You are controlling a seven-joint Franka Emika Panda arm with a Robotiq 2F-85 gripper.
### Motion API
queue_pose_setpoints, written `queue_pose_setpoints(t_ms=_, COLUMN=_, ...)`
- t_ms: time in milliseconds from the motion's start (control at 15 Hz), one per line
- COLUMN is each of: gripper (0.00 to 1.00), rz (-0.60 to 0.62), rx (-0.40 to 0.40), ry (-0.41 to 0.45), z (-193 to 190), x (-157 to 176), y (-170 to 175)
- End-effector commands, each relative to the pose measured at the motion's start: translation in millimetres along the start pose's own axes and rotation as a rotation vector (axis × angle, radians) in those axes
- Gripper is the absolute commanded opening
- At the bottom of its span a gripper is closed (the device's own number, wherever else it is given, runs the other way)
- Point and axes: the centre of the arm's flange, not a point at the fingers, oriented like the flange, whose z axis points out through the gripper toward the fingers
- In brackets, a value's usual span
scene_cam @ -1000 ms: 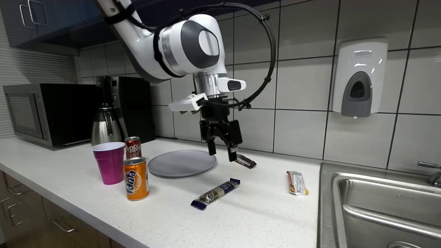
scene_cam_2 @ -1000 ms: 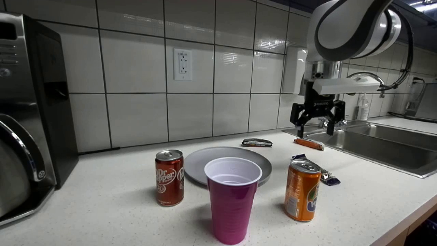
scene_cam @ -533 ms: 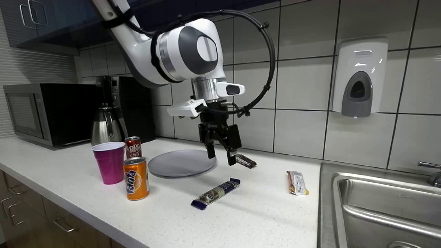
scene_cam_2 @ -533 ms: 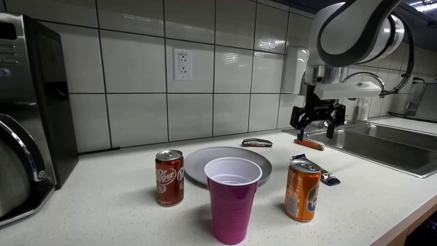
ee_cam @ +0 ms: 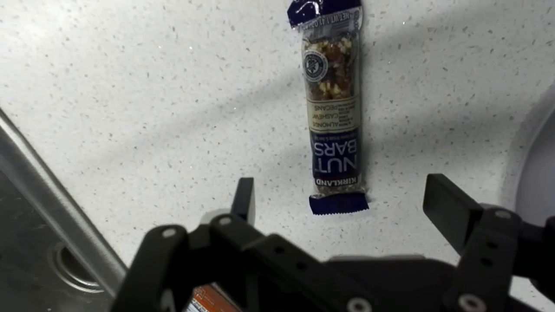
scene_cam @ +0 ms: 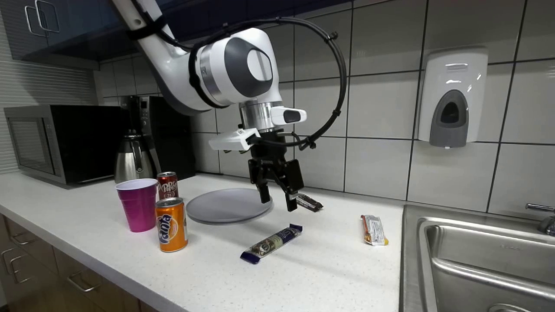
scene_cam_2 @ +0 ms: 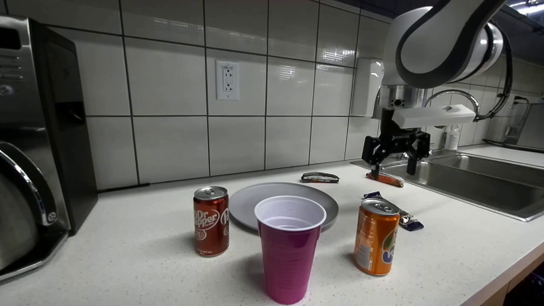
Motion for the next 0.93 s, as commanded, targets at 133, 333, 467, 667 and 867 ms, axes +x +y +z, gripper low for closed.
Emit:
queue_pose_setpoints(t_ms=133, gripper=1.00, rz=-0.020, rx=-0.013, ry=-0.001, z=11.9, x=-2.8, y=-1.9)
queue_pose_setpoints(t_ms=333, gripper=1.00, rz=-0.022, rx=-0.016, ry=-0.018, z=20.2, x=-4.9, y=-2.0)
queue_pose_setpoints(t_ms=467, gripper=1.00, rz=-0.023, rx=-0.013, ry=-0.030, z=25.6, x=-4.9, y=-2.0)
queue_pose_setpoints(t_ms=667, gripper=1.00, rz=-0.026, rx=-0.015, ry=-0.045, z=33.9, x=-5.2, y=-3.4)
queue_pose_setpoints(t_ms=867, gripper=1.00, rz=-0.028, rx=-0.014, ry=-0.057, z=41.6, x=-5.3, y=-4.3)
